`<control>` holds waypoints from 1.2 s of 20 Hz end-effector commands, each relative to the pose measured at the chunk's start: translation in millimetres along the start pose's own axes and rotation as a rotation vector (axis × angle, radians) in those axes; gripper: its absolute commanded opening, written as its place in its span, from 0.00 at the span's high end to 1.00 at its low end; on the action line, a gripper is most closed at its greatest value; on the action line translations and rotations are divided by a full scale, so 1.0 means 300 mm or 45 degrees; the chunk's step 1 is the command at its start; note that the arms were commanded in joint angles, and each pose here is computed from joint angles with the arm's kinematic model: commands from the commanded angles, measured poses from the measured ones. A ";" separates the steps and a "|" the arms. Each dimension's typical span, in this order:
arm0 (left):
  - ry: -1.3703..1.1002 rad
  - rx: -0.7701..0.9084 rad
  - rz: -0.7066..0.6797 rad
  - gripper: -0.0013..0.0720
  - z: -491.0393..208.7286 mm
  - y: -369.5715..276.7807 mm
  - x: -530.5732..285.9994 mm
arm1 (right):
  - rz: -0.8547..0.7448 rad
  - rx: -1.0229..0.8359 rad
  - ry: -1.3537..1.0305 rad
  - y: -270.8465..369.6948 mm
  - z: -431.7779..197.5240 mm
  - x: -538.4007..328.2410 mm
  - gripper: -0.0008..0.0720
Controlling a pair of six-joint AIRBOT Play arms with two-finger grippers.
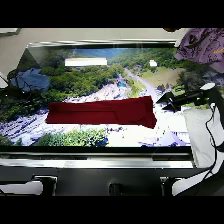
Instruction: Fold the clothes and pants, and hang the long-sleeved shirts on hangers.
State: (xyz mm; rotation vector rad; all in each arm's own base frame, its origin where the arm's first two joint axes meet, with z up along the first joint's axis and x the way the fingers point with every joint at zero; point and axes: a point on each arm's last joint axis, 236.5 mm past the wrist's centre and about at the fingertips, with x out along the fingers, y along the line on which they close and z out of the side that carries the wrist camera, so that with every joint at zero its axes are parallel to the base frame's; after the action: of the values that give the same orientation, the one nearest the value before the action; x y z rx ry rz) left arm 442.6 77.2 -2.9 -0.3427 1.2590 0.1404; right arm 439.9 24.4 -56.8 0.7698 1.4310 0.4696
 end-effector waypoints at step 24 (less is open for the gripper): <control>0.192 0.013 -0.573 0.97 -0.169 -0.702 0.144 | -0.460 -0.063 -0.231 0.230 -0.057 -0.214 0.96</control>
State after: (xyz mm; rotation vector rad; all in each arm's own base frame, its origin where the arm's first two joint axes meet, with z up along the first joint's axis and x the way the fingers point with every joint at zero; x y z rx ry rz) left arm 471.5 -63.6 -10.2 -0.5617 1.2628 -0.1458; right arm 434.4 54.5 7.4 0.5369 1.3887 0.2983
